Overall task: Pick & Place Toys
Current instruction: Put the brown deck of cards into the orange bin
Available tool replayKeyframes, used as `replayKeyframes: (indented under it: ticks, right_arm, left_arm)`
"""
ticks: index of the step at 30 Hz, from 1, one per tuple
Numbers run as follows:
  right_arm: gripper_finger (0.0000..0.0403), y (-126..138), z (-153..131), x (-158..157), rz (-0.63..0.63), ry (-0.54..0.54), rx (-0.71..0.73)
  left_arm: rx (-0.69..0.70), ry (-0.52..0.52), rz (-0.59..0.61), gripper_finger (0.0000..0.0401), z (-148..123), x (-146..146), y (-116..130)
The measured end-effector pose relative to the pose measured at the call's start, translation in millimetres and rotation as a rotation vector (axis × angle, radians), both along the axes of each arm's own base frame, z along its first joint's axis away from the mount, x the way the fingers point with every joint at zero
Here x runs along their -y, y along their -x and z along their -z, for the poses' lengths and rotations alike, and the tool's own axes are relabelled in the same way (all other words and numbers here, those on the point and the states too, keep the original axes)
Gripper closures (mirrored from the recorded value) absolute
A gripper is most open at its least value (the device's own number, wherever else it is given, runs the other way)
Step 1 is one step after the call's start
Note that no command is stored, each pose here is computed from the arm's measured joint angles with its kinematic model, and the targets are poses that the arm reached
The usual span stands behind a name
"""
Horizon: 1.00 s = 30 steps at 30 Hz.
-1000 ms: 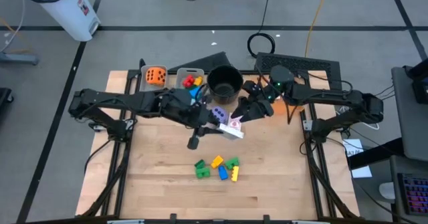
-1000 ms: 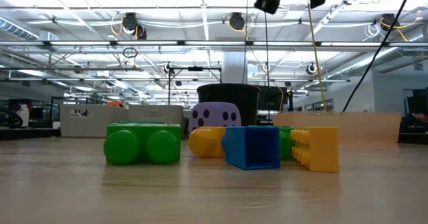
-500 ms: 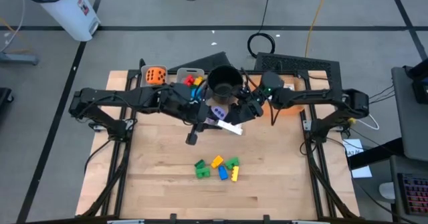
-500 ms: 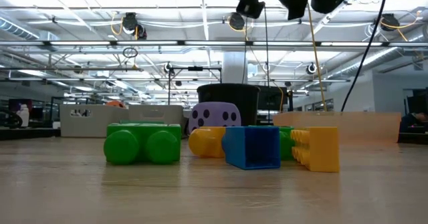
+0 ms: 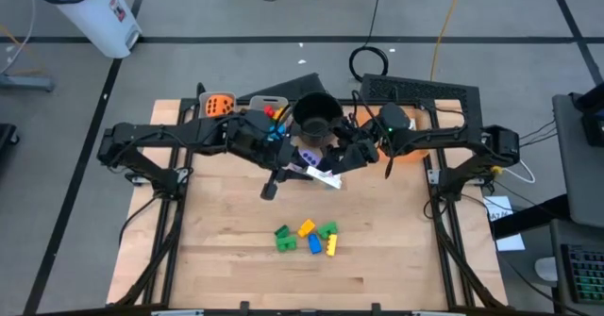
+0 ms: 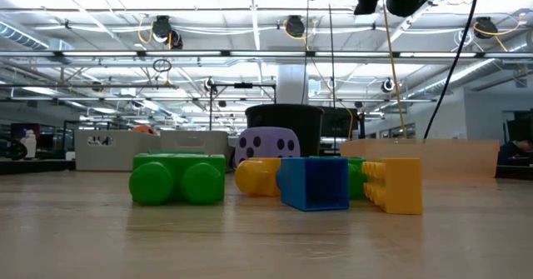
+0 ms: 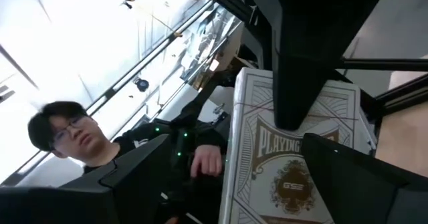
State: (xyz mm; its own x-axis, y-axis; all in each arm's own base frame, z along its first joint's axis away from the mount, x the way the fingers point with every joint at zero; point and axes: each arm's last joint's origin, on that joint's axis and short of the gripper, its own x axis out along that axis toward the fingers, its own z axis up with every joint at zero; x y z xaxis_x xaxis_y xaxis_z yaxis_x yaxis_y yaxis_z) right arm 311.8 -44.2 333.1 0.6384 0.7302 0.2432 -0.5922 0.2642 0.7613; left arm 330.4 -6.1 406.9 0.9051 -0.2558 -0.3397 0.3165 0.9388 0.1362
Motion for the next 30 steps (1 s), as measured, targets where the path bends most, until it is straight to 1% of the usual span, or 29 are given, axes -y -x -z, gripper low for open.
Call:
replayKeyframes:
  ticks: [3,7,12,16,19,24,30]
  right_arm:
    - [0.0071,0,0,-1,-0.005,-0.002,-0.011]
    - [0.0071,-2,3,-3,-0.008,-0.012,-0.051]
    - [0.0071,-5,9,-2,0.002,-0.005,-0.1]
    - [0.0071,-6,13,-2,0.004,-0.003,-0.134]
    - [0.0071,-7,17,-1,0.001,0.003,-0.172]
    - [0.0071,-7,17,-2,0.003,0.025,-0.147]
    - [0.0071,-7,14,-5,-0.008,0.031,-0.108]
  left_arm:
    - [0.024,-0.011,0.009,0.0332,-2,0,-1]
    - [0.019,-0.007,0.005,0.0332,-1,-1,-1]
    - [0.019,-0.007,0.0,0.0321,-1,-1,-1]
    - [0.025,-0.006,-0.003,0.0331,-1,-1,-2]
    - [0.038,-0.015,-0.002,0.0332,-2,-2,-2]
    - [0.067,-0.026,-0.006,0.0323,-4,-2,-3]
    - [0.077,-0.026,-0.007,0.0332,-5,-3,-3]
